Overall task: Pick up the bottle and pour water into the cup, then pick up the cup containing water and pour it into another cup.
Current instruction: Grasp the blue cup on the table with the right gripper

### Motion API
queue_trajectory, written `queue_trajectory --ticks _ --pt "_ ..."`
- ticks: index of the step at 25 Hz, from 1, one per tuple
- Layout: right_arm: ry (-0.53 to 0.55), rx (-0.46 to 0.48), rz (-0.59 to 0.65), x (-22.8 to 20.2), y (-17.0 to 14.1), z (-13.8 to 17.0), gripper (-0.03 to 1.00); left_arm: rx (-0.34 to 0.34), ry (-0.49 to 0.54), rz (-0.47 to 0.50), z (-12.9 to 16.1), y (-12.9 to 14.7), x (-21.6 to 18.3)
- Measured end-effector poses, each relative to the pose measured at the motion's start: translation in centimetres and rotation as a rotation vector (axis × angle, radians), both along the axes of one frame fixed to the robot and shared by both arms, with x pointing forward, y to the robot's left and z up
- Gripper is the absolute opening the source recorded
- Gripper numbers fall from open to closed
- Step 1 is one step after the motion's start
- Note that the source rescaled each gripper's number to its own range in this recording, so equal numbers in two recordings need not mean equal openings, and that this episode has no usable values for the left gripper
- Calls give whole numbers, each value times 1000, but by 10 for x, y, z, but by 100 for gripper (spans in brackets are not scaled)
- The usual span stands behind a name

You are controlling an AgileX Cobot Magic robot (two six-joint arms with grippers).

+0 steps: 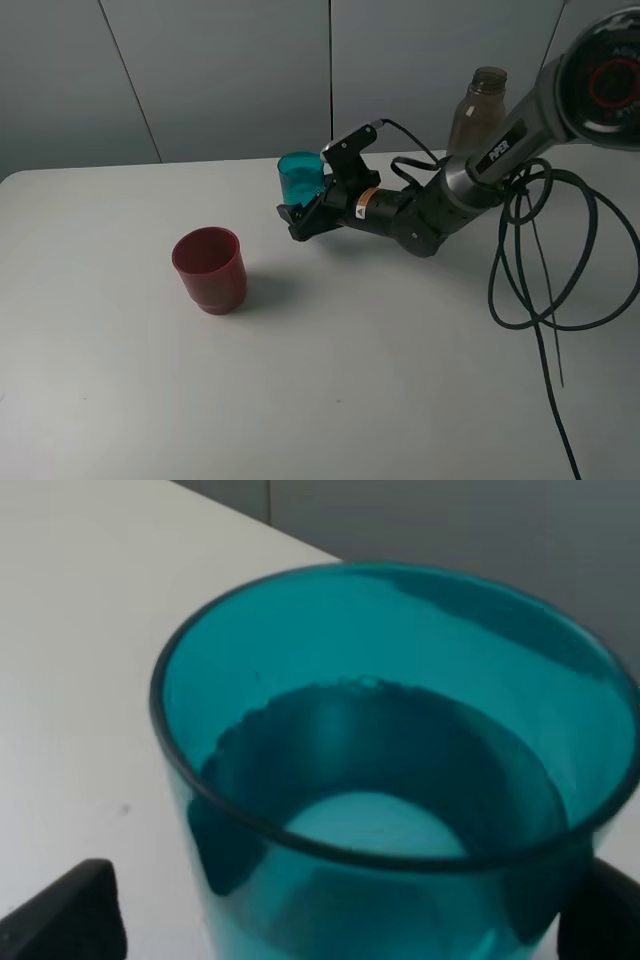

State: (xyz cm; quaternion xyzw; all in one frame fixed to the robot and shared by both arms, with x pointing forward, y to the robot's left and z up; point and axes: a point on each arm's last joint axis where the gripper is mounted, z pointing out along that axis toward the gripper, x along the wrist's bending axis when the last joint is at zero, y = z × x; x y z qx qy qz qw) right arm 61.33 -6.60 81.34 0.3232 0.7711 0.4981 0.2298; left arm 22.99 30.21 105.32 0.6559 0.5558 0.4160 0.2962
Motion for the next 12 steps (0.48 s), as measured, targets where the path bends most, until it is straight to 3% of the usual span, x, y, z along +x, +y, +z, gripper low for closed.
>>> queue_trajectory --ticks 12 --pt "-32 22 -14 15 7 -4 80 0 0 0 0 0 0"
